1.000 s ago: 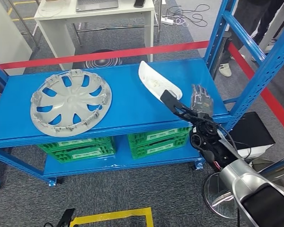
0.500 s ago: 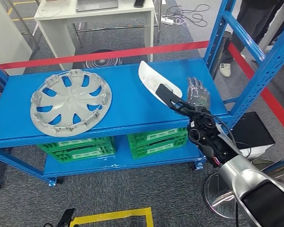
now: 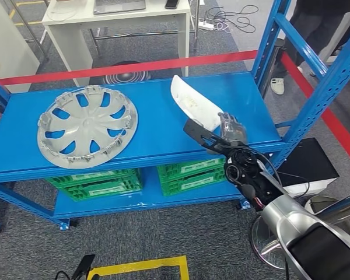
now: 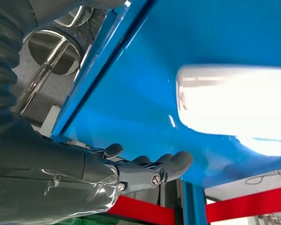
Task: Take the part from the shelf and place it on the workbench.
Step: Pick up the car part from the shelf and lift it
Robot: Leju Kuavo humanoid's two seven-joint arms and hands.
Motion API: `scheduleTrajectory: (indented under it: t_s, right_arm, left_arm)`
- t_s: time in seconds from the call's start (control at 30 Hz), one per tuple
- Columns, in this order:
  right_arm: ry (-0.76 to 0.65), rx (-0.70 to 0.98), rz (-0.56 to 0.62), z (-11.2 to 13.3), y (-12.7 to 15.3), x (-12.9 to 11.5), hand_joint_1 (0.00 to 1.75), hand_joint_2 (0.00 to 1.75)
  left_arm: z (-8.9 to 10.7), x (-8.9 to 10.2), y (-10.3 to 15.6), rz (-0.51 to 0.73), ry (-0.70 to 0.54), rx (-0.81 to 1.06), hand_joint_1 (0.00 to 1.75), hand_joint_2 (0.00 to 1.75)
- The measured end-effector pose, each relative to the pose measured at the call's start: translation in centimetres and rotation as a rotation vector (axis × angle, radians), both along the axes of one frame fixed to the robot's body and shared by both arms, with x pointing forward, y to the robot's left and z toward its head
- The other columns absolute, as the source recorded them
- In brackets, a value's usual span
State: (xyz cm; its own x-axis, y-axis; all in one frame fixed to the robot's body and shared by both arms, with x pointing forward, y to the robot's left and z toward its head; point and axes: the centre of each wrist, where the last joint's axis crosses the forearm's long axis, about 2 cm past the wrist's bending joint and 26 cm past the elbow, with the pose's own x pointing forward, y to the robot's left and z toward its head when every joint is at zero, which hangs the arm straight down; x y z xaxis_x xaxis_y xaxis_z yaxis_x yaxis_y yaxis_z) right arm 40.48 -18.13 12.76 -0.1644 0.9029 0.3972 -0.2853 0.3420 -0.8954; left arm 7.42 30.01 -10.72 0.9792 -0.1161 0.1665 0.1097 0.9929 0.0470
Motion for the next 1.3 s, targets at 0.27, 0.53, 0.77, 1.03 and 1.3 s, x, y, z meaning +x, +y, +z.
scheduleTrajectory:
  t_s: [0.27, 0.53, 0.77, 1.03, 1.3]
  right_arm:
    - [-0.011, -0.012, -0.016, -0.5, 0.1, -0.2, 0.00, 1.75]
    - [-0.039, -0.025, -0.032, -0.7, -0.2, -0.2, 0.00, 1.75]
    - [-0.054, -0.024, -0.025, -0.7, -0.1, -0.3, 0.00, 1.75]
    - [-0.140, -0.016, 0.031, -0.3, 0.1, -0.2, 0.00, 1.75]
    - [-0.194, -0.020, 0.060, 0.4, 0.2, 0.0, 0.00, 1.75]
  left_arm:
    - [0.0, 0.0, -0.2, -0.004, -0.002, -0.008, 0.00, 0.00]
    - [0.0, -0.1, -0.3, -0.020, -0.015, -0.020, 0.00, 0.00]
    - [0.0, 0.0, -0.3, -0.028, -0.037, 0.008, 0.00, 0.00]
    - [0.0, 0.1, -0.5, -0.027, -0.019, 0.017, 0.00, 0.00]
    - [0.0, 0.3, -0.9, -0.045, -0.015, 0.005, 0.00, 0.00]
